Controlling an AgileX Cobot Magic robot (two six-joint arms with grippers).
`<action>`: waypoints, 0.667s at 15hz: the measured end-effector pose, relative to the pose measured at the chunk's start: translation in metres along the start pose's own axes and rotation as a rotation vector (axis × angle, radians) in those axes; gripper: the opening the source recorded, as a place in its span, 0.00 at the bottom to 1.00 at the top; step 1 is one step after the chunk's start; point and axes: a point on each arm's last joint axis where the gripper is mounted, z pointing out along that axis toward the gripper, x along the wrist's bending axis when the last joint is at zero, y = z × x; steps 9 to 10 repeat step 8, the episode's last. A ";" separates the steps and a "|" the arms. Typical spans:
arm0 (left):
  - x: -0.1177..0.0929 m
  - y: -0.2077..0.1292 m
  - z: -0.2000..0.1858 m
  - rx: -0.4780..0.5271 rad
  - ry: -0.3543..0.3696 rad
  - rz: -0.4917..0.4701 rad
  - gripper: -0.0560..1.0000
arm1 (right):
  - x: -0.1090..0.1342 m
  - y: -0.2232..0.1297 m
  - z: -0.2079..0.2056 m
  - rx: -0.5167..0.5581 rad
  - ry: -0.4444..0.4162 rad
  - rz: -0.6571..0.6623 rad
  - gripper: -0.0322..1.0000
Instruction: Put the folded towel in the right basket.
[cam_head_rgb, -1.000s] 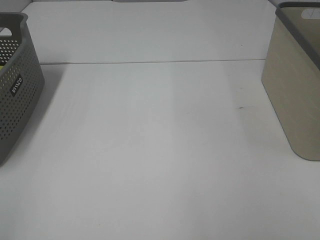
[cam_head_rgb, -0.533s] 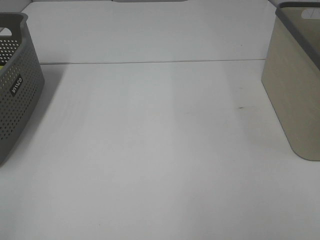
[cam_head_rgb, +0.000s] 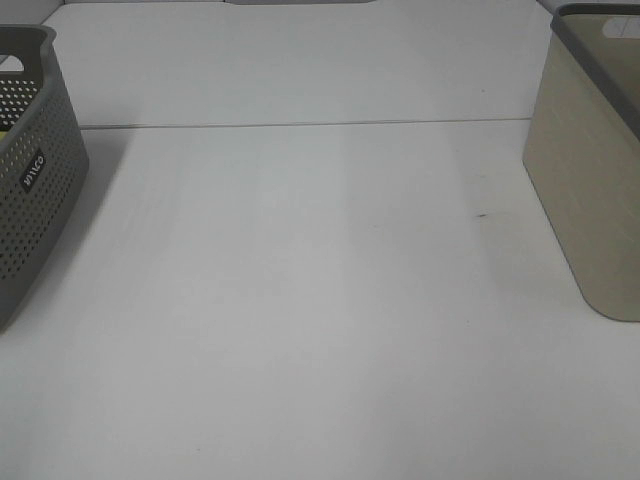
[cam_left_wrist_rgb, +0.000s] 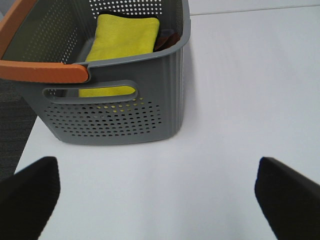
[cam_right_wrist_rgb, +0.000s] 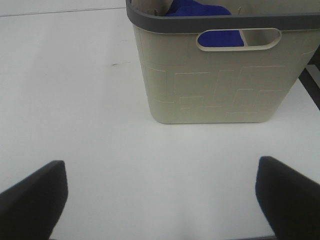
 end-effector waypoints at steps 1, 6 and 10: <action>0.000 0.000 0.000 0.000 0.000 0.000 0.99 | 0.000 0.000 0.000 0.000 0.000 0.000 0.97; 0.000 0.000 0.000 0.000 0.000 0.000 0.99 | 0.000 0.000 0.000 0.000 0.000 0.000 0.97; 0.000 0.000 0.000 0.000 0.000 0.000 0.99 | 0.000 0.000 0.000 0.000 0.000 0.000 0.97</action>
